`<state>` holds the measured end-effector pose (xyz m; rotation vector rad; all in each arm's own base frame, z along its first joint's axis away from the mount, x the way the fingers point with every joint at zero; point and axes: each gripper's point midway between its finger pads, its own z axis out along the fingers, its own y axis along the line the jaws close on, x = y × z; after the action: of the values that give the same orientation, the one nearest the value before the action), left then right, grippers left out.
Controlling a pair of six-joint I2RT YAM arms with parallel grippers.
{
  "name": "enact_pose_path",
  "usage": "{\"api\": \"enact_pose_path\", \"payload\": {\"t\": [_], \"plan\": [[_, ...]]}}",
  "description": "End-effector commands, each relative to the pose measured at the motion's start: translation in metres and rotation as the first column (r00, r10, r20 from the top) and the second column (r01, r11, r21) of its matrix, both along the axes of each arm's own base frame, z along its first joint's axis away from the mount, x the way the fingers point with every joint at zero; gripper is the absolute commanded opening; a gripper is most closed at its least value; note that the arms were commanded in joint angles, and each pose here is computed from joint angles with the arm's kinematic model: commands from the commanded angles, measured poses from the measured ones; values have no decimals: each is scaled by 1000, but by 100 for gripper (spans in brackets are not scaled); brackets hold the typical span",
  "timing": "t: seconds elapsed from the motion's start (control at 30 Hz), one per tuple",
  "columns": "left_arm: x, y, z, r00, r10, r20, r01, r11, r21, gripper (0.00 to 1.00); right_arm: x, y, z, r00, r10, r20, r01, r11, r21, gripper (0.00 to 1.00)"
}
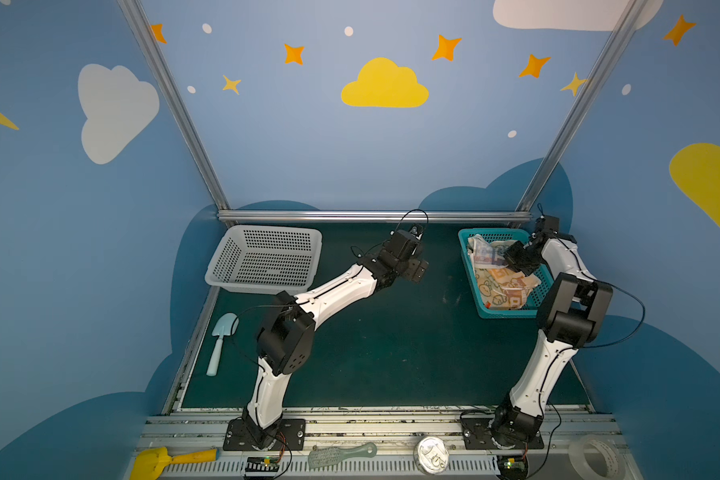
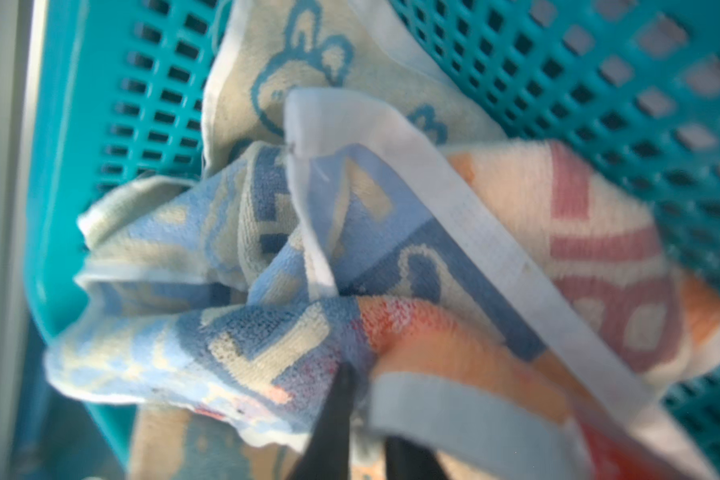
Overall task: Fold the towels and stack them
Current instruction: 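Grasp the blue-and-orange lettered towel in the teal basket with the right gripper, then lift the towel out and carry it toward the left gripper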
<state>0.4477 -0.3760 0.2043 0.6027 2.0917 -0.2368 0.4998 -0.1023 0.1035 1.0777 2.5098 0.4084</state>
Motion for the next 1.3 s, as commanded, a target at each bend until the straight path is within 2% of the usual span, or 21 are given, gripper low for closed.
{"api": "enact_pose_path", "payload": {"t": [0.0, 0.13, 0.3, 0.37, 0.47, 0.57, 0.63, 0.7, 0.8, 0.9, 1.03, 1.07, 1.17, 1.27], "plan": [[6, 11, 2, 999, 51, -10, -50, 999, 8, 100, 2, 1, 17, 999, 24, 29, -23, 1000, -18, 2], [5, 33, 14, 990, 138, 13, -138, 990, 24, 100, -1, 13, 39, 997, 66, 48, -64, 997, -40, 0], [-3, 65, 34, 972, 229, 50, -230, 973, 6, 100, -5, 54, 98, 976, 187, 114, -172, 977, -124, 0], [-9, 77, 41, 966, 258, 24, -258, 966, -18, 100, -7, 81, 128, 954, 259, 154, -234, 958, -163, 0], [-22, 93, 46, 961, 268, -67, -273, 958, -92, 100, -12, 131, 170, 894, 390, 221, -346, 914, -213, 0], [-34, 112, 51, 954, 268, -136, -290, 939, -186, 100, -21, 190, 211, 790, 533, 303, -455, 841, -292, 0], [-42, 126, 55, 948, 279, -154, -308, 924, -227, 100, -30, 237, 238, 683, 635, 360, -515, 769, -379, 0], [-50, 138, 58, 947, 278, -160, -312, 916, -252, 100, -37, 274, 262, 636, 650, 415, -491, 757, -432, 0], [-62, 157, 63, 940, 293, -173, -333, 900, -283, 100, -55, 340, 300, 491, 728, 479, -548, 685, -479, 0], [-75, 182, 67, 924, 333, -188, -378, 874, -307, 100, -74, 390, 328, 380, 776, 503, -594, 622, -511, 0], [-94, 207, 77, 919, 361, -161, -395, 853, -342, 100, -96, 433, 341, 279, 799, 533, -636, 570, -520, 0], [-98, 213, 78, 916, 371, -150, -400, 849, -346, 100, -97, 437, 337, 278, 799, 532, -644, 567, -514, 0], [-107, 235, 79, 897, 423, -131, -440, 822, -361, 99, -93, 450, 304, 319, 796, 514, -692, 566, -448, 0], [-112, 247, 74, 877, 457, -152, -478, 791, -381, 100, -88, 452, 251, 397, 811, 430, -727, 564, -391, 0]]}}
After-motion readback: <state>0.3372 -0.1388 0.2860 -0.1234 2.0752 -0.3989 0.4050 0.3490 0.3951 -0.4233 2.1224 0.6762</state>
